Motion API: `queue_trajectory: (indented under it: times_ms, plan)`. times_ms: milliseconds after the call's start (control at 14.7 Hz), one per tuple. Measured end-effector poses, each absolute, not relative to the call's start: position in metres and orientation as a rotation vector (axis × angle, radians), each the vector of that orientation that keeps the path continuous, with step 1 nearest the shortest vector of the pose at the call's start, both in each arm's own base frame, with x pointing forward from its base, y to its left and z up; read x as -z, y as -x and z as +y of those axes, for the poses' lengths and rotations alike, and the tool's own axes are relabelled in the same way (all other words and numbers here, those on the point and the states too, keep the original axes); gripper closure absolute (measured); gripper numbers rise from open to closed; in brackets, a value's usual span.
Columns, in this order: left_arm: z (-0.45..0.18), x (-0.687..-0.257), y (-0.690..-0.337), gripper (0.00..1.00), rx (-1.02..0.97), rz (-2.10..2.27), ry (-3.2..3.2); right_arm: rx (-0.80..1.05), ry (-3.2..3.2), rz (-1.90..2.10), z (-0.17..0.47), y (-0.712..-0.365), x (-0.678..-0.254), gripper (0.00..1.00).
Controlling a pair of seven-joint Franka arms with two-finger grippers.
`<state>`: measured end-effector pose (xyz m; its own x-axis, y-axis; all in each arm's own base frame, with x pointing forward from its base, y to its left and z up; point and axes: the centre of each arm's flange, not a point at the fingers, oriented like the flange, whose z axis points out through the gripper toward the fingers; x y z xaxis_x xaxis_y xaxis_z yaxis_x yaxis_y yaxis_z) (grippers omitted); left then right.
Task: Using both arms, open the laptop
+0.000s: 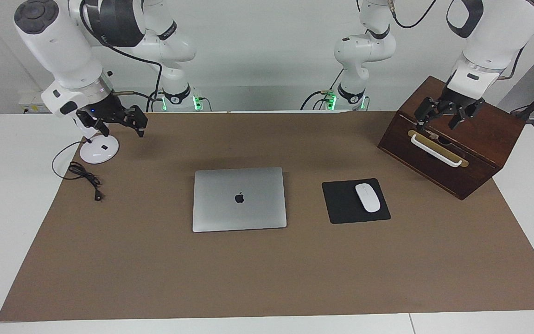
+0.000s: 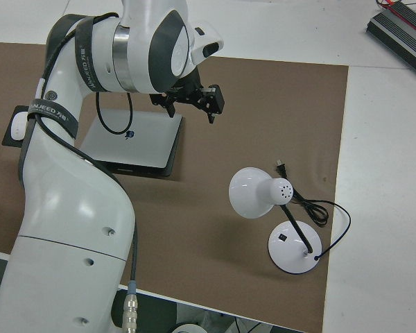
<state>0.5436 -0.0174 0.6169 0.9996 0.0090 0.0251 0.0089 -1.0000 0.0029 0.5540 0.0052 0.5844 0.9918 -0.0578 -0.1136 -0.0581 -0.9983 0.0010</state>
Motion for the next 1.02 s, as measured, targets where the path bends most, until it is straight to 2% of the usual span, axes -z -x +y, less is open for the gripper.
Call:
queue_trajectory:
  times_ms: [1023]
  plan:
    - [-0.0155, -0.6145, -0.5427, 0.0, -0.025, 0.019, -3.139, -0.178, 3.133, 0.086, 0.007, -0.554, -0.5846, 0.0]
